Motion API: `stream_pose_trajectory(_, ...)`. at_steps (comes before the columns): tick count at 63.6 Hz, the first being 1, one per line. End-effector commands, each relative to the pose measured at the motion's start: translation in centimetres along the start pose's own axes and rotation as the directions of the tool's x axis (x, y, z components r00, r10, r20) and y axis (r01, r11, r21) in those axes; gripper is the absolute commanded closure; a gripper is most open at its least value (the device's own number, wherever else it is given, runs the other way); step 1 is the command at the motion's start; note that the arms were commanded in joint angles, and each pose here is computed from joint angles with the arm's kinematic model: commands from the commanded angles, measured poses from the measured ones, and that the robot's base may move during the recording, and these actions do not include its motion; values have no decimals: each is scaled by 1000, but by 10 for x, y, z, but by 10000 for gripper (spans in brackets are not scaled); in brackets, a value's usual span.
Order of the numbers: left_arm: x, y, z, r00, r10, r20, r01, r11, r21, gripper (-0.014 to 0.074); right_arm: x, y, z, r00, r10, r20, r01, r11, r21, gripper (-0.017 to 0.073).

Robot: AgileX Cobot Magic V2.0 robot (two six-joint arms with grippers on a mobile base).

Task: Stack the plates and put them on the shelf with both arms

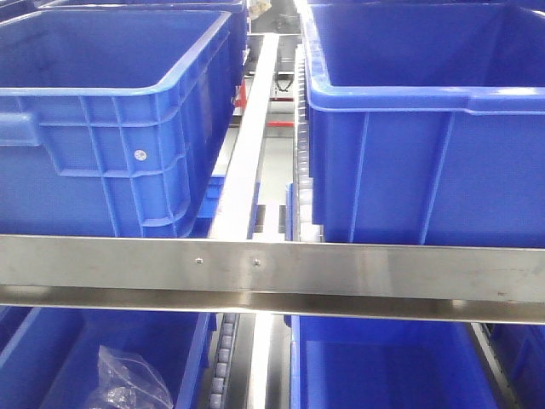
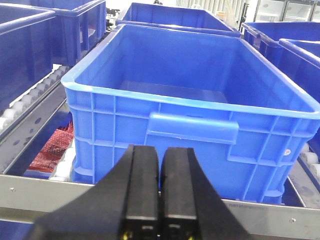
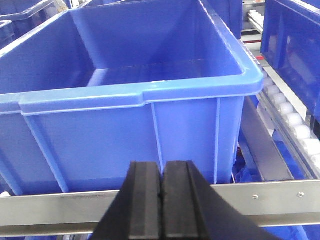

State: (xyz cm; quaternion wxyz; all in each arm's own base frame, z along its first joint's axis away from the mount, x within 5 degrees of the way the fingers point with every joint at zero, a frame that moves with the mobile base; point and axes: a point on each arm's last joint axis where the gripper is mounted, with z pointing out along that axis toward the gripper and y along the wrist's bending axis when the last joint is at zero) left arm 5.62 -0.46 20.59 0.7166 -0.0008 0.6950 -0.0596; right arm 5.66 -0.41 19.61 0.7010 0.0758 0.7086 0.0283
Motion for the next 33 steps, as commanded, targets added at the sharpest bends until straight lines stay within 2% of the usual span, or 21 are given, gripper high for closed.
stream_pose_trajectory(1,-9,-1,-2,994,-19,105,18,1000,16,510,-8,2,-1,995,-9,96,11,1000,-21,533)
stream_pose_trajectory(33,-9,-1,-2,994,-19,105,18,1000,16,510,-8,2,-1,995,-9,96,11,1000,-21,533)
